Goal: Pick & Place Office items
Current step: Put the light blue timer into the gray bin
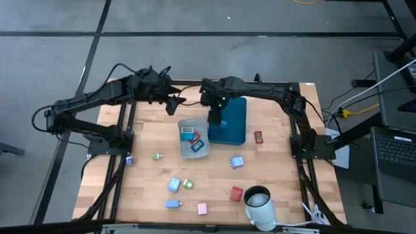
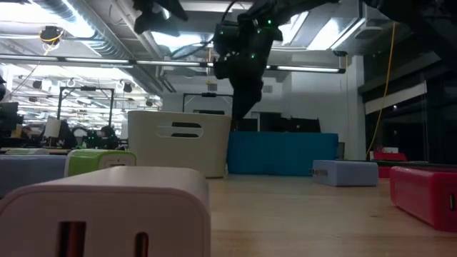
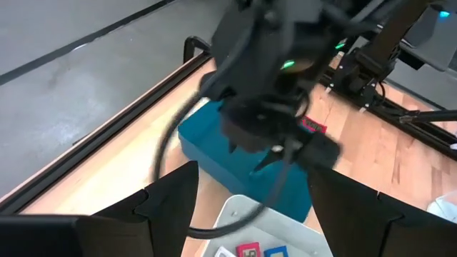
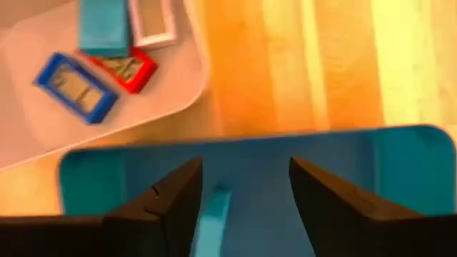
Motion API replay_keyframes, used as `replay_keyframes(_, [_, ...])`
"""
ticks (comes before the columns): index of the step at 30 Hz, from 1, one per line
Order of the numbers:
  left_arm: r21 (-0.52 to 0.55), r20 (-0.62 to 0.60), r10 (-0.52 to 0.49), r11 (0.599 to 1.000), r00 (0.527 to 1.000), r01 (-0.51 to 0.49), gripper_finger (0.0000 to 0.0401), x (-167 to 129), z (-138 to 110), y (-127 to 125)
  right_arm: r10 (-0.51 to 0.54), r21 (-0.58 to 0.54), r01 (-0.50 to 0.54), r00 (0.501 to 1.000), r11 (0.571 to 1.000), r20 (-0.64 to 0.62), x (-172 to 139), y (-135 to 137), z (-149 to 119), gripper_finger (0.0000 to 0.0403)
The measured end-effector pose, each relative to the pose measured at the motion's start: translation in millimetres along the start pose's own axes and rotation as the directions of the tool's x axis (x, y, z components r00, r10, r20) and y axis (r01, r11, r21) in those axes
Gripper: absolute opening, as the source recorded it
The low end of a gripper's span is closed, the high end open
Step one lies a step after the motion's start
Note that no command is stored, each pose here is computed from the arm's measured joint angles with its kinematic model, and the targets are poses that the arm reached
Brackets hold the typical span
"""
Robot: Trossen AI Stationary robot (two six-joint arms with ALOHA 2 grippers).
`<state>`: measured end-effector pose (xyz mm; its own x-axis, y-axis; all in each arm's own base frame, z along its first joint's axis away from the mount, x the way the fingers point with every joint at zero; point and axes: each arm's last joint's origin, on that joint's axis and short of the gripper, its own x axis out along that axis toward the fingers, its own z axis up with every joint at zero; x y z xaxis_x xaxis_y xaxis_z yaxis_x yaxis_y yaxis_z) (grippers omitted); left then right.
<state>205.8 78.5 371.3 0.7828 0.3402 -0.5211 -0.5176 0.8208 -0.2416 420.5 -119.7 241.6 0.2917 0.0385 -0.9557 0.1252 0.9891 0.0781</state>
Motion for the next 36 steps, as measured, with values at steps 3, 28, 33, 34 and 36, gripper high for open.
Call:
replay_keyframes(3, [0.021,-0.013,0.002,1.000,1.000,-0.001,0.0258,0,-1,1,0.014,-0.046,-0.017,0.997,0.999,-0.073,-9,11,-4,0.0229])
replay_keyframes(28, [0.224,-0.066,-0.049,0.973,0.997,0.062,0.0258,0,-5,1,0.032,0.059,-0.019,0.975,0.998,-0.220,9,17,-19,0.0240])
replay_keyframes(33, [0.239,-0.066,-0.049,0.969,0.997,0.063,0.0258,0,-5,1,0.006,0.085,0.015,0.969,0.996,-0.248,17,5,-26,0.0240])
replay_keyframes(34, [0.241,-0.066,-0.049,0.968,0.997,0.064,0.0258,0,-5,1,0.006,0.095,0.018,0.968,0.995,-0.250,18,1,-27,0.0240])
replay_keyframes(36, [0.242,-0.066,-0.049,0.968,0.997,0.064,0.0258,0,-5,1,0.001,0.103,0.025,0.970,0.994,-0.243,19,-4,-27,0.0240])
